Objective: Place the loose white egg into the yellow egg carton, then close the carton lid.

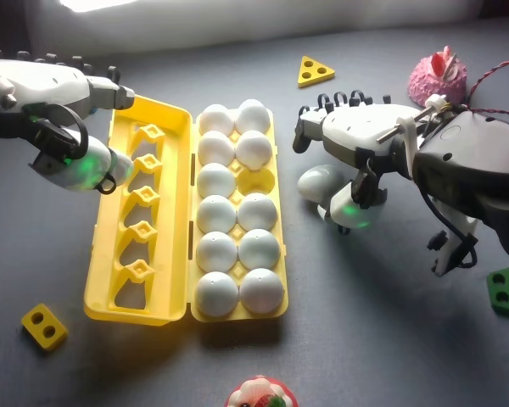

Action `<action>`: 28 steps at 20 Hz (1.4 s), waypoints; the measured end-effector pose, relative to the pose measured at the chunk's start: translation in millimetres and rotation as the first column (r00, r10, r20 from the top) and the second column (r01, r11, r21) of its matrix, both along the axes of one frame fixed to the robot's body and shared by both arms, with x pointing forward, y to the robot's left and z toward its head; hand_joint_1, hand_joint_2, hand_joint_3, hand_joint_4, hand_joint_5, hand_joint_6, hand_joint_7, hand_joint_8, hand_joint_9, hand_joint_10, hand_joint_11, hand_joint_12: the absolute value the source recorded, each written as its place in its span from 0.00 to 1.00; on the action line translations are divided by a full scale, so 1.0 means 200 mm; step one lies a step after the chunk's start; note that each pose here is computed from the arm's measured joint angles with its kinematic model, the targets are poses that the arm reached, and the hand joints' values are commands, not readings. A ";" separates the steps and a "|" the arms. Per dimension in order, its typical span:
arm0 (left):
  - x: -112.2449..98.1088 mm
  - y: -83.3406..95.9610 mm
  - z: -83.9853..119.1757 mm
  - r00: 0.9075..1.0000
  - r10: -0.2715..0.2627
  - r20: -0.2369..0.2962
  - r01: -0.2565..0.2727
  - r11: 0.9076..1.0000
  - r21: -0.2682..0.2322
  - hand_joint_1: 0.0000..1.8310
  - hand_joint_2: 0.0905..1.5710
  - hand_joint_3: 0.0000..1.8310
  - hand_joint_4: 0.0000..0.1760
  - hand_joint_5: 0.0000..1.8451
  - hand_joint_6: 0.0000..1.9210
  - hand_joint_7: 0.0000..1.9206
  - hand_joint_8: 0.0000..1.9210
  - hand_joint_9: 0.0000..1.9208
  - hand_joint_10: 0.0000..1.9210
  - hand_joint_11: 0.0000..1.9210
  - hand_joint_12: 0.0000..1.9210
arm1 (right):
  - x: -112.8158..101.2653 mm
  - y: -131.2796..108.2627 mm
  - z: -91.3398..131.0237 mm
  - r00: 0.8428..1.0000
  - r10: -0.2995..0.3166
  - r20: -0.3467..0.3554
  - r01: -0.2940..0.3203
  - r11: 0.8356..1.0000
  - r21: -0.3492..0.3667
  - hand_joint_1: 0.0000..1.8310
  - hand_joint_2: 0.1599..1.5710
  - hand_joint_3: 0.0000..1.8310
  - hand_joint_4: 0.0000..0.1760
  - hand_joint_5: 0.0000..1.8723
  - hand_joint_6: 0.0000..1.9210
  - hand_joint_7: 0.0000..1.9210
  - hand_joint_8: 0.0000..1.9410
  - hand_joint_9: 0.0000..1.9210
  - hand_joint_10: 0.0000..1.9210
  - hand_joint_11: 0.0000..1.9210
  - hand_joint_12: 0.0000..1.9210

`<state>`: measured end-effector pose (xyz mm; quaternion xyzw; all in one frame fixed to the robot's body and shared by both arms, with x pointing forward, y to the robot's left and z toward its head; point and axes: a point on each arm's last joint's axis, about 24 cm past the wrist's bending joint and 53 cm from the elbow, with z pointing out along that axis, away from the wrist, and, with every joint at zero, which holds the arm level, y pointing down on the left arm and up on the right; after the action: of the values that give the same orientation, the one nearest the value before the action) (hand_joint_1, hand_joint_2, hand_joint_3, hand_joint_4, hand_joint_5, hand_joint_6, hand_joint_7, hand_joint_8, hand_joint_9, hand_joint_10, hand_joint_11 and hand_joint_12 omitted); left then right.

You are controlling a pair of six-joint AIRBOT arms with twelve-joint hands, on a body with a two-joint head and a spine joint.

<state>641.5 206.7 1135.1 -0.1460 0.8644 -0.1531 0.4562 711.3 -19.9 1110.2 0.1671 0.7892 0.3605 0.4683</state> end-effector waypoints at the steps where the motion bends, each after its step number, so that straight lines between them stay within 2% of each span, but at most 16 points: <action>1: 0.00 0.00 0.00 1.000 -0.001 0.001 0.001 1.000 -0.001 0.25 0.86 0.00 0.29 0.05 0.00 0.06 0.00 0.06 0.00 0.00 0.37 | 0.01 -0.01 0.00 1.000 -0.004 0.001 0.004 1.000 -0.001 0.63 0.46 0.34 0.00 0.04 0.46 0.00 0.00 0.00 0.00 0.00 0.00; 2: 0.00 0.00 0.01 1.000 0.001 0.003 -0.001 1.000 -0.002 0.27 0.85 0.00 0.23 0.07 0.01 0.08 0.01 0.08 0.01 0.00 0.42 | 0.01 -0.01 0.00 1.000 -0.006 0.001 0.006 1.000 -0.001 0.62 0.47 0.35 0.00 0.03 0.46 0.00 0.00 0.00 0.00 0.00 0.00; 4: 0.01 0.00 0.01 1.000 0.001 0.005 -0.001 1.000 -0.004 0.26 0.85 0.00 0.23 0.08 0.01 0.08 0.00 0.09 0.01 0.00 0.44 | 0.01 0.00 0.00 1.000 -0.005 0.001 0.005 1.000 0.000 0.61 0.47 0.35 0.00 0.03 0.47 0.00 0.00 0.00 0.00 0.00 0.00; 6: 0.01 0.00 0.01 1.000 0.001 0.007 0.000 1.000 -0.005 0.23 0.86 0.00 0.24 0.07 0.00 0.06 0.00 0.07 0.00 0.00 0.39 | 0.01 0.00 0.00 1.000 -0.002 0.000 0.002 1.000 0.001 0.61 0.47 0.35 0.00 0.03 0.47 0.00 0.00 0.00 0.00 0.00 0.00; 7: 0.01 0.00 0.01 1.000 0.001 0.007 -0.001 1.000 -0.006 0.25 0.86 0.00 0.24 0.08 0.00 0.07 0.00 0.07 0.00 0.00 0.39 | 0.01 0.01 0.00 1.000 -0.001 0.000 0.001 1.000 0.001 0.62 0.47 0.34 0.00 0.03 0.47 0.00 0.00 0.00 0.00 0.00 0.00; 8: 0.01 0.00 0.02 1.000 0.001 0.008 -0.001 1.000 -0.005 0.24 0.86 0.00 0.25 0.05 0.00 0.06 0.00 0.06 0.00 0.00 0.31 | 0.00 0.01 -0.01 1.000 0.001 -0.001 -0.001 1.000 0.001 0.61 0.47 0.34 0.00 0.04 0.48 0.00 0.00 0.00 0.00 0.00 0.00; 10: 0.01 0.00 0.02 1.000 0.001 0.007 -0.001 1.000 -0.006 0.23 0.86 0.00 0.25 0.06 0.00 0.06 0.00 0.07 0.01 0.00 0.34 | 0.00 0.01 -0.01 1.000 0.000 -0.003 0.000 1.000 0.001 0.61 0.47 0.34 0.00 0.03 0.48 0.00 0.00 0.00 0.00 0.00 0.00; 13: 0.01 -0.01 0.03 1.000 0.001 0.013 -0.001 1.000 -0.009 0.24 0.86 0.00 0.27 0.06 0.00 0.06 0.00 0.07 0.00 0.00 0.33 | 0.00 0.01 -0.01 1.000 0.000 -0.002 0.000 1.000 0.000 0.61 0.46 0.35 0.00 0.03 0.50 0.00 0.00 0.00 0.00 0.00 0.00; 16: 0.02 -0.01 0.03 1.000 -0.003 0.018 0.003 1.000 -0.005 0.24 0.86 0.00 0.27 0.08 0.00 0.07 0.00 0.08 0.00 0.00 0.38 | 0.00 0.01 -0.01 1.000 -0.001 -0.002 0.001 1.000 0.000 0.60 0.47 0.35 0.00 0.03 0.50 0.00 0.00 0.00 0.00 0.00 0.00; 19: 0.02 -0.01 0.04 1.000 -0.008 0.023 0.008 1.000 -0.003 0.24 0.86 0.00 0.24 0.07 0.00 0.07 0.00 0.07 0.00 0.00 0.39 | 0.01 -0.01 -0.01 1.000 -0.006 0.000 0.006 1.000 -0.001 0.62 0.45 0.36 0.00 0.04 0.52 0.01 0.00 0.00 0.00 0.00 0.00; 20: 0.02 -0.01 0.04 1.000 -0.008 0.023 0.008 1.000 -0.004 0.24 0.86 0.00 0.20 0.08 0.00 0.07 0.00 0.08 0.00 0.00 0.36 | 0.01 -0.01 -0.01 1.000 -0.006 -0.001 0.006 1.000 -0.001 0.61 0.45 0.36 0.00 0.04 0.52 0.01 0.00 0.00 0.00 0.00 0.00; 23: 0.02 -0.01 0.04 1.000 -0.008 0.024 0.008 1.000 -0.004 0.26 0.85 0.00 0.22 0.08 0.00 0.08 0.00 0.08 0.00 0.00 0.41 | 0.01 -0.01 -0.01 1.000 -0.005 -0.001 0.005 1.000 -0.003 0.59 0.47 0.36 0.00 0.05 0.53 0.01 0.00 0.00 0.00 0.00 0.00; 25: 0.02 -0.01 0.04 1.000 -0.008 0.025 0.008 1.000 -0.004 0.26 0.86 0.00 0.24 0.07 0.00 0.08 0.00 0.08 0.00 0.00 0.39 | 0.01 -0.01 -0.02 1.000 -0.006 -0.005 0.006 1.000 -0.002 0.55 0.54 0.28 0.00 0.17 0.56 0.03 0.00 0.00 0.00 0.00 0.00; 26: 0.02 -0.01 0.04 1.000 -0.008 0.025 0.008 1.000 -0.004 0.26 0.86 0.00 0.23 0.06 0.00 0.07 0.00 0.07 0.00 0.00 0.38 | 0.01 -0.01 -0.02 1.000 -0.006 -0.004 0.006 1.000 -0.003 0.54 0.58 0.22 0.00 0.19 0.56 0.06 0.00 0.01 0.00 0.00 0.00; 27: 0.02 -0.01 0.04 1.000 -0.008 0.025 0.008 1.000 -0.004 0.23 0.86 0.00 0.25 0.06 0.00 0.07 0.00 0.07 0.00 0.00 0.31 | 0.01 -0.01 -0.02 1.000 -0.006 -0.004 0.006 1.000 -0.003 0.54 0.59 0.19 0.00 0.24 0.53 0.08 0.01 0.02 0.01 0.00 0.00; 28: 0.02 -0.01 0.04 1.000 -0.008 0.025 0.008 1.000 -0.004 0.23 0.86 0.00 0.25 0.06 0.00 0.07 0.00 0.07 0.00 0.00 0.31 | 0.01 -0.01 -0.02 1.000 -0.006 -0.005 0.006 1.000 -0.003 0.54 0.59 0.19 0.00 0.24 0.53 0.08 0.01 0.02 0.01 0.00 0.00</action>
<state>645.9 205.3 1142.7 -0.1417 0.8590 -0.1585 0.4658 713.4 -21.4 1106.3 0.1696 0.7903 0.3577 0.4677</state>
